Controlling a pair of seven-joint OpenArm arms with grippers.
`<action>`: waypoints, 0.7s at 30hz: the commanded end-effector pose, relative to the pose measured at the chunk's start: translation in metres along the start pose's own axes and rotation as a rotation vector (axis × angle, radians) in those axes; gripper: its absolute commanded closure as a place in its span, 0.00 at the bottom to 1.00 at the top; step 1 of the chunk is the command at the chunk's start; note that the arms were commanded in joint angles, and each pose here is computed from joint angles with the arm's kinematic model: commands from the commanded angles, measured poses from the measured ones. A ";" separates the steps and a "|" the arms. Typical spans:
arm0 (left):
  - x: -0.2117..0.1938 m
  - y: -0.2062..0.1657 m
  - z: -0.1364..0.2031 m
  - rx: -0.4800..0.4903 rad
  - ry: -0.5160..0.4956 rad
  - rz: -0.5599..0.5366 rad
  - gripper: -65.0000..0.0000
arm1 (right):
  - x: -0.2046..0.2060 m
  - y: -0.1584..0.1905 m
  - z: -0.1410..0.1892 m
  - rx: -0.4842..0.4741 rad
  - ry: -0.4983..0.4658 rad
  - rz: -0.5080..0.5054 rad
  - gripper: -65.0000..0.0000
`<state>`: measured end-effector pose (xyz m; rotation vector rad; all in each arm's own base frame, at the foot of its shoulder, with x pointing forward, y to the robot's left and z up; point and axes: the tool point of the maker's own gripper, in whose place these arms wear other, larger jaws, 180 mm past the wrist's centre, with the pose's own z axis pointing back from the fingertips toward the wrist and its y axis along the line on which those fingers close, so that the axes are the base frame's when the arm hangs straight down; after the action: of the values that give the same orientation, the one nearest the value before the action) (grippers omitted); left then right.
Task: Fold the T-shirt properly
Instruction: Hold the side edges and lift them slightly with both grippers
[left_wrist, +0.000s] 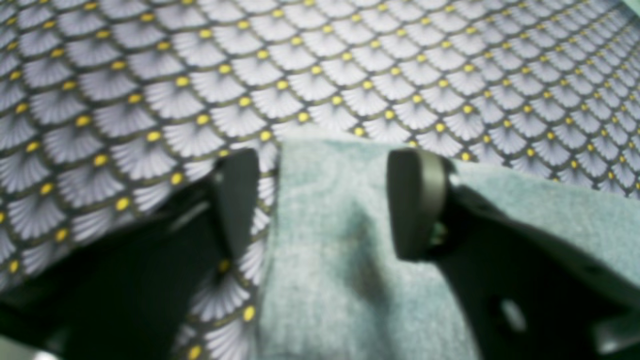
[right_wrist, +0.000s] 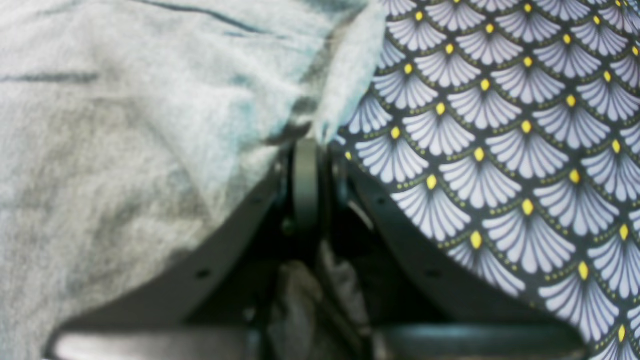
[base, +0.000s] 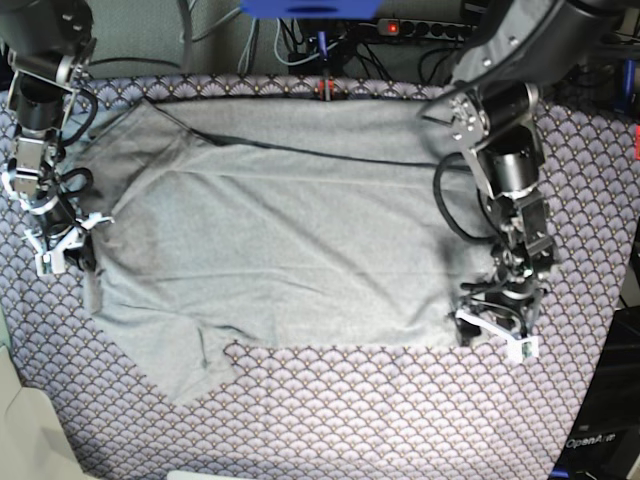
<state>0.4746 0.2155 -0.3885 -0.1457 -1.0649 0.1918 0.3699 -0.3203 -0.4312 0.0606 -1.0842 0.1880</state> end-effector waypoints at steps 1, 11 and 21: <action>0.023 -0.002 -0.002 -0.010 -0.069 0.004 0.28 | 0.009 -0.006 0.000 0.004 -0.002 0.021 1.00; -0.002 0.029 -0.010 0.111 -0.062 0.062 0.20 | 0.008 -0.005 0.000 0.006 0.000 0.023 1.00; 0.004 0.010 -0.024 0.069 -0.081 0.092 0.20 | 0.008 -0.005 0.000 0.008 0.001 0.025 1.00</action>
<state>0.4814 0.2233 -0.4188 -0.1186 -1.0807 0.3236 0.3699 -0.3195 -0.4318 0.0612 -1.0816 0.1917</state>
